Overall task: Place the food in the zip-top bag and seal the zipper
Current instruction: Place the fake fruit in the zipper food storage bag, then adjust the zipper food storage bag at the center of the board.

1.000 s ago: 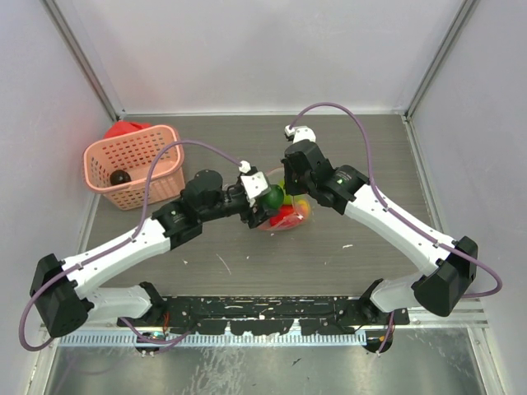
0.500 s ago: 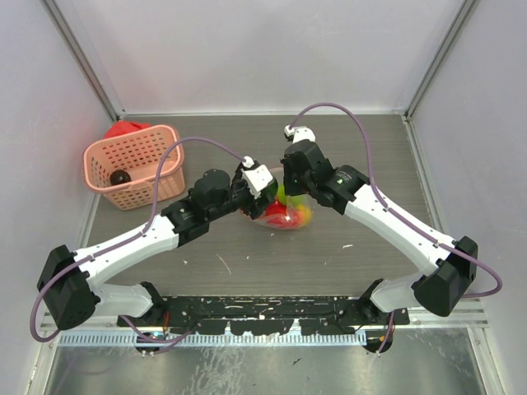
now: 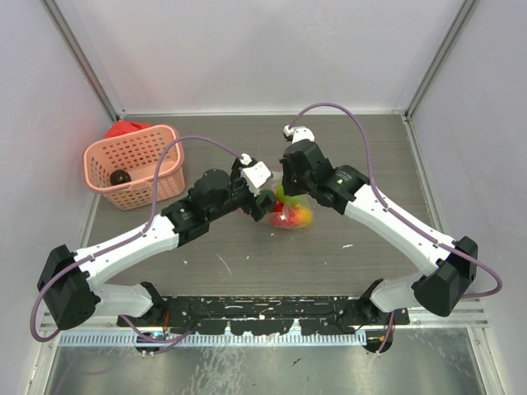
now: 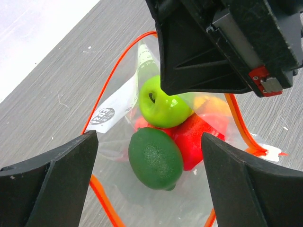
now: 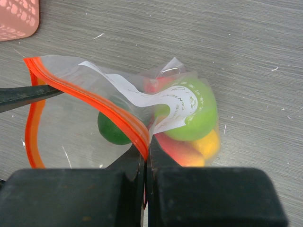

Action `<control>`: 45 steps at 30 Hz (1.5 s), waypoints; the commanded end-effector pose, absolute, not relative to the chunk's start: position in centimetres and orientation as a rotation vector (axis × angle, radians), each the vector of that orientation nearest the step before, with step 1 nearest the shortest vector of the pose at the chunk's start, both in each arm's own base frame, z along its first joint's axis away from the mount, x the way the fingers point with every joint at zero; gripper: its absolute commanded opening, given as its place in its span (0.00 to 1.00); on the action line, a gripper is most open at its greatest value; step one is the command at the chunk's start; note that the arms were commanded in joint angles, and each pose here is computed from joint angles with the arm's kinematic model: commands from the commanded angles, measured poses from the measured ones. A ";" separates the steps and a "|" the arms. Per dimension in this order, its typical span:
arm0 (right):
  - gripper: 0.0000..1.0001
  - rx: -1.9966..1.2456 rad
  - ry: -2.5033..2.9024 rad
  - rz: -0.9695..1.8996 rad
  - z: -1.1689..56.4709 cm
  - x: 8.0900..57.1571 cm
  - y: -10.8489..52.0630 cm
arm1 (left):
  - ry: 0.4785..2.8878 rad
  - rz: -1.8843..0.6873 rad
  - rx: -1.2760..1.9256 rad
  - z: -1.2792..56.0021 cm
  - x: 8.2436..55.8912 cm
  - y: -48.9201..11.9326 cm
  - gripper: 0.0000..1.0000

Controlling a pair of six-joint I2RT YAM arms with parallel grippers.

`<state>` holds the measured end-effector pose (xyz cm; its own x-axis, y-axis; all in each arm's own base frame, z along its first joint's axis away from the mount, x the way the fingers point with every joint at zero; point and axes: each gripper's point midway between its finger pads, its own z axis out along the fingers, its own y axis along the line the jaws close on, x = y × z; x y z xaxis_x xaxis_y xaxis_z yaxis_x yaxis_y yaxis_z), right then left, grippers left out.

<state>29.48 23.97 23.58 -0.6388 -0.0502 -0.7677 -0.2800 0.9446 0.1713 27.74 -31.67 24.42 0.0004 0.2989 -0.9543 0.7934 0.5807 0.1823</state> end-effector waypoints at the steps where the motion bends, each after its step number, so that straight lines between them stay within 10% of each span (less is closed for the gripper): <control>1: 0.00 -0.190 2.147 0.432 26.9 30.3 24.8 | 1.509 -0.533 0.866 27.7 27.7 -31.6 0.91; 28: 0.00 -0.182 2.142 0.442 26.9 30.3 24.8 | 2.159 -0.839 0.116 24.5 21.5 -26.3 0.88; 45: 0.00 -0.181 2.147 0.446 26.6 30.2 24.9 | 2.317 -0.867 -0.035 20.3 21.4 -27.7 0.33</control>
